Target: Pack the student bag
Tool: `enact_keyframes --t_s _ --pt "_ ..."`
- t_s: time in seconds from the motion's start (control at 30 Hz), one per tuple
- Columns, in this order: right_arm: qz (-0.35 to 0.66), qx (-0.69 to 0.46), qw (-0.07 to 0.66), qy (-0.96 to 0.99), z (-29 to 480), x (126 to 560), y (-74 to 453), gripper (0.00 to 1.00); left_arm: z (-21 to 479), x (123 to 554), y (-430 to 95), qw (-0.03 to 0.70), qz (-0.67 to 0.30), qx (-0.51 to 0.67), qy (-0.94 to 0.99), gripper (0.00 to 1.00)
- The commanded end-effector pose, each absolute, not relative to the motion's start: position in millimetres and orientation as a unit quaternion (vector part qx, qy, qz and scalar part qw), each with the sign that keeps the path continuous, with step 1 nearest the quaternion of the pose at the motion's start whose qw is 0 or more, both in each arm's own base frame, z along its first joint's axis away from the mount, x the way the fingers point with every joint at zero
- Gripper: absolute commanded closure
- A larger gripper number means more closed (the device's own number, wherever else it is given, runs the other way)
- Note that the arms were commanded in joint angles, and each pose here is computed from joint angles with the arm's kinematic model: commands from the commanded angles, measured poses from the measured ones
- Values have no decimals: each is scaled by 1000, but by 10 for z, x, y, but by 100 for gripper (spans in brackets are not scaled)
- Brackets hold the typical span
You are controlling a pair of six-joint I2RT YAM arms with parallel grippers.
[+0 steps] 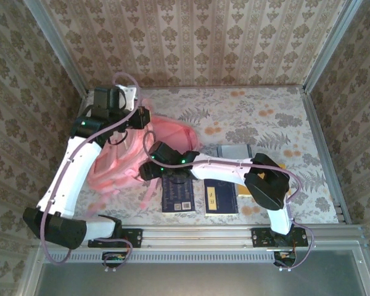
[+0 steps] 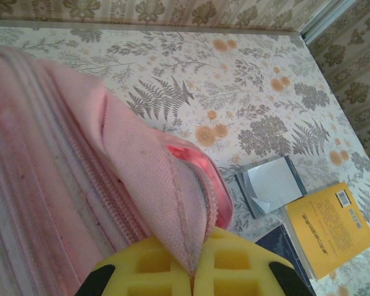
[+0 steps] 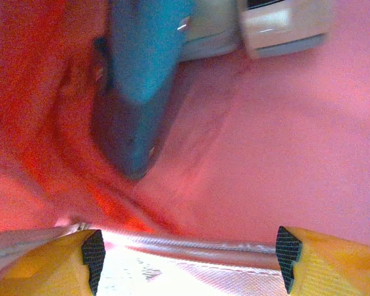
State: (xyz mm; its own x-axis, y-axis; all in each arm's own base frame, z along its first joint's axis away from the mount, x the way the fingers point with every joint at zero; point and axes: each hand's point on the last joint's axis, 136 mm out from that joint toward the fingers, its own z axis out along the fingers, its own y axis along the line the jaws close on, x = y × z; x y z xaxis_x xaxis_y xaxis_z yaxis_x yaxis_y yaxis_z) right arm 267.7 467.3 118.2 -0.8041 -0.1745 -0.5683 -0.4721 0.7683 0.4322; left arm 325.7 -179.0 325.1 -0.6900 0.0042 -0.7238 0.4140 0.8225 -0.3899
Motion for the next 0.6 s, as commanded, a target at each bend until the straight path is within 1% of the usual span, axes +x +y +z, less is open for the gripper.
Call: enact_keyframes --t_s 0.0,0.1,0.2,0.27,0.43,0.57 --pt "325 -192 282 882 1339 2569 5017 23 3894 3343 -2042 455 -319 180 812 100" --pt "298 -195 284 890 1279 2586 4951 14 3659 3402 -1947 451 -294 152 829 100" --pt "268 -211 297 892 1291 2582 4787 6 3377 3423 -1697 463 -254 105 843 100" --pt "254 -234 298 890 1298 2540 4684 3 3189 3432 -1522 464 -240 68 850 100" --pt "240 -272 315 877 1443 2415 4388 1 2876 3464 -1328 452 -249 2 856 100" --pt "276 -279 338 855 1742 2299 4150 1 2827 3476 -1382 441 -274 -8 855 100"
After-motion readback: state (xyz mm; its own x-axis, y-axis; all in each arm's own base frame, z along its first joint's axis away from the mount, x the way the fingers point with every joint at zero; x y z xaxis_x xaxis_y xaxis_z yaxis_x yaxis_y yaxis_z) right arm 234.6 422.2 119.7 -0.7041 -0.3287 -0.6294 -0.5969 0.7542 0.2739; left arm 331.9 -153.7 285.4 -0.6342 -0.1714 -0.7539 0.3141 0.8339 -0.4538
